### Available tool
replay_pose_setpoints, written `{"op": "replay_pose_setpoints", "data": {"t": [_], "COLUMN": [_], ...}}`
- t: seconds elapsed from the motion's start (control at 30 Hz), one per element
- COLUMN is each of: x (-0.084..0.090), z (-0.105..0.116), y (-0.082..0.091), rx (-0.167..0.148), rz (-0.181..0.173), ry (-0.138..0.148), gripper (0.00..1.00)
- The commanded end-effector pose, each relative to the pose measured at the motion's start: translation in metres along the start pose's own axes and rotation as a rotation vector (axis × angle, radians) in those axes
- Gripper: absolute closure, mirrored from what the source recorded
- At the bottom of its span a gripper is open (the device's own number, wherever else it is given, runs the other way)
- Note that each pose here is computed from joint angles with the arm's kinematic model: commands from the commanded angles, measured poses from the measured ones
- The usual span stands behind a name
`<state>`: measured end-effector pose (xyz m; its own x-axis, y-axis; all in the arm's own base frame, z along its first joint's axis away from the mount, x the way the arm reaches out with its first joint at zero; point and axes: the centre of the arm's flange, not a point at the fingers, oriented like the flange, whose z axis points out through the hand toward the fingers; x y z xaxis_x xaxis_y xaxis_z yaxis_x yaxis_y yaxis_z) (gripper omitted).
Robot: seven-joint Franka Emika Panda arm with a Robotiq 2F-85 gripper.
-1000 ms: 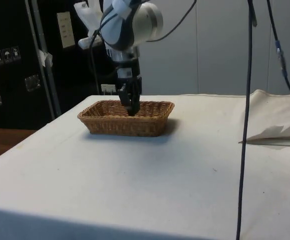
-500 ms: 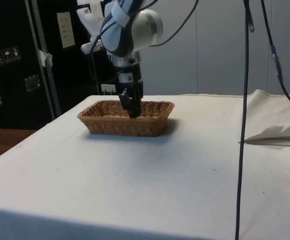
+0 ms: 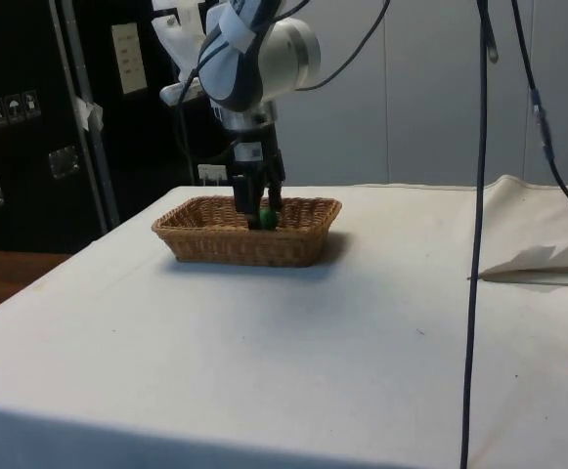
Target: Pick up the ball and place it into the basket.
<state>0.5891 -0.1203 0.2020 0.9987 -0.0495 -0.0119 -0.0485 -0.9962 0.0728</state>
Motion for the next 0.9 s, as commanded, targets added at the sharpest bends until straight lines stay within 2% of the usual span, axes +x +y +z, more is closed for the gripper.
{"op": "replay_pose_setpoints", "data": {"t": [0.0, 0.03, 0.07, 0.2, 0.33, 0.37, 0.43, 0.6, 0.63, 0.67, 0.87], "x": [-0.001, 0.000, -0.001, 0.000, -0.002, 0.000, -0.003, -0.005, -0.004, -0.006, -0.009], "z": [-0.001, 0.000, -0.001, -0.011, -0.027, -0.024, -0.037, -0.055, -0.053, -0.058, -0.076], "y": [0.000, 0.000, 0.001, 0.003, 0.005, 0.005, 0.007, 0.009, 0.009, 0.010, 0.009], "rx": [0.008, 0.000, 0.007, 0.000, 0.011, 0.019, 0.017, 0.031, 0.040, 0.034, 0.053], "rz": [-0.001, 0.000, -0.002, 0.009, 0.038, 0.031, 0.055, 0.088, 0.082, 0.093, 0.122], "ry": [0.004, 0.000, 0.005, 0.006, 0.015, 0.018, 0.020, 0.031, 0.035, 0.033, 0.038], "gripper": [0.00, 0.00, 0.00, 0.00, 0.00, 0.00, 0.00, 0.00, 0.00, 0.00, 0.00]}}
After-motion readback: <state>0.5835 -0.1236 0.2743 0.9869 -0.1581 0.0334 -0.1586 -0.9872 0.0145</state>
